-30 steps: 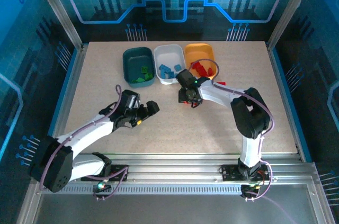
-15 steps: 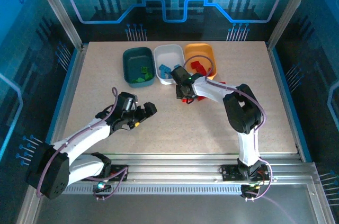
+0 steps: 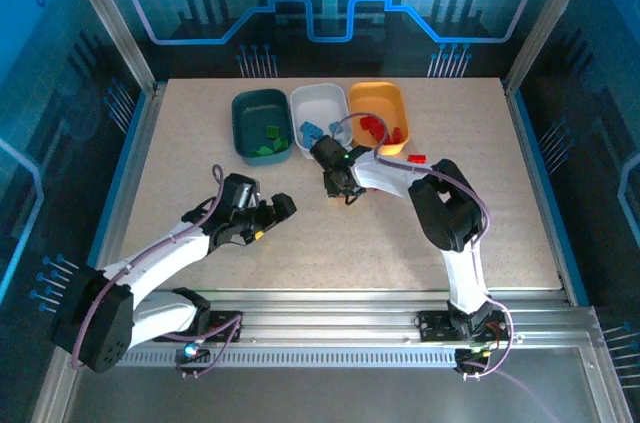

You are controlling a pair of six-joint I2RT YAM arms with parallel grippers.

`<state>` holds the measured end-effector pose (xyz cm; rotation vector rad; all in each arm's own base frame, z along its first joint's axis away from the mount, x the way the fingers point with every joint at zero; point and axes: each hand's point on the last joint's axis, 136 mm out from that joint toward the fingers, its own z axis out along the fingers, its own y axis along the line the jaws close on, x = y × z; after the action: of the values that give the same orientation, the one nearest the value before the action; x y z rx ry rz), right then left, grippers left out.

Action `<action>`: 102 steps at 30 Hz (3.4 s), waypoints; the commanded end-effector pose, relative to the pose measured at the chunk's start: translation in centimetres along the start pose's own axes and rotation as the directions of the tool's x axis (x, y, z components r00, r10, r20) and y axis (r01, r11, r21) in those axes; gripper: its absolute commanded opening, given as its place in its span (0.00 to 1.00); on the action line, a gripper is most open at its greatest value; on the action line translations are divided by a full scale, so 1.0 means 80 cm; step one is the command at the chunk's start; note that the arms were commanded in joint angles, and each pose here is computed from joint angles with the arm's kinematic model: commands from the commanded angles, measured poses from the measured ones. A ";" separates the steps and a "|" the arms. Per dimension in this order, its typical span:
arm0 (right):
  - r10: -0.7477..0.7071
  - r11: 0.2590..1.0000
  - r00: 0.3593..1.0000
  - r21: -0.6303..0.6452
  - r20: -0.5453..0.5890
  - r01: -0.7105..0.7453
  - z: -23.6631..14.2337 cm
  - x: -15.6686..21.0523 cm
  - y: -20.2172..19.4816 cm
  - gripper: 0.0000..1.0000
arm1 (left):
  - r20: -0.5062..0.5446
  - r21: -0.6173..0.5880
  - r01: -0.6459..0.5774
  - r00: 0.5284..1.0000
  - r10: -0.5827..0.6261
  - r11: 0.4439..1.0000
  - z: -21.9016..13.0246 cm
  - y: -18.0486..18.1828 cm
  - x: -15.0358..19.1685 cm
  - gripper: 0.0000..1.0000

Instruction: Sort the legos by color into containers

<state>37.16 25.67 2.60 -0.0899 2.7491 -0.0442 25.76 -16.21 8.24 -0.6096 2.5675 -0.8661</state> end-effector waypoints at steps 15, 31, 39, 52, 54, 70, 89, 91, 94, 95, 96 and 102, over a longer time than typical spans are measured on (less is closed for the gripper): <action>0.112 0.994 0.969 -0.007 0.219 -0.113 -0.080 -0.136 -0.111 0.32 | -0.029 0.023 -0.003 1.000 0.004 1.000 0.004 -0.002 0.002 0.99; 0.184 0.983 0.960 -0.053 0.210 -0.176 -0.049 -0.231 -0.162 0.62 | -0.150 0.050 -0.094 0.984 0.100 0.994 0.041 -0.049 0.018 0.99; 0.026 0.994 0.959 -0.106 0.281 0.004 -0.086 -0.159 -0.100 0.63 | -0.089 0.002 -0.107 0.990 0.106 0.994 0.032 -0.047 0.000 0.99; -0.212 0.975 0.961 -0.023 0.180 0.220 -0.012 -0.098 -0.037 0.65 | 0.085 -0.001 0.016 0.996 -0.016 1.000 -0.052 0.005 -0.053 0.99; -0.227 0.973 0.960 -0.009 0.162 0.232 -0.002 -0.095 -0.037 0.65 | 0.098 0.004 0.016 0.995 -0.016 1.000 -0.059 0.008 -0.052 0.99; -0.240 0.968 0.964 -0.047 0.114 0.247 0.021 -0.079 -0.020 0.42 | 0.111 0.015 0.022 0.994 -0.023 1.000 -0.069 0.014 -0.053 0.99; -0.197 0.934 0.922 -0.223 0.333 0.280 -0.129 -0.103 0.090 0.36 | 0.140 0.054 0.127 0.981 -0.133 0.990 -0.099 0.030 -0.079 0.99; -0.181 0.927 0.914 -0.247 0.362 0.281 -0.129 -0.120 0.111 0.36 | 0.144 0.059 0.138 0.979 -0.146 0.989 -0.101 0.034 -0.082 0.99; -0.156 0.913 0.904 -0.291 0.397 0.286 -0.125 -0.145 0.143 0.36 | 0.141 0.073 0.158 0.976 -0.167 0.985 -0.102 0.038 -0.084 0.99; -0.163 0.906 0.900 -0.300 0.405 0.299 -0.123 -0.152 0.154 0.36 | 0.136 0.078 0.161 0.976 -0.171 0.984 -0.102 0.038 -0.085 0.99; -0.178 0.903 0.897 -0.294 0.406 0.312 -0.116 -0.157 0.162 0.36 | 0.134 0.081 0.160 0.976 -0.170 0.984 -0.103 0.038 -0.085 0.99; -0.239 0.887 0.882 -0.278 0.406 0.369 -0.083 -0.178 0.196 0.37 | 0.117 0.086 0.151 0.980 -0.160 0.985 -0.103 0.044 -0.081 0.99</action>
<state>47.04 40.74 14.22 -0.5027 2.3089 0.3352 27.11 -6.08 13.72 -0.8588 2.3548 -0.9035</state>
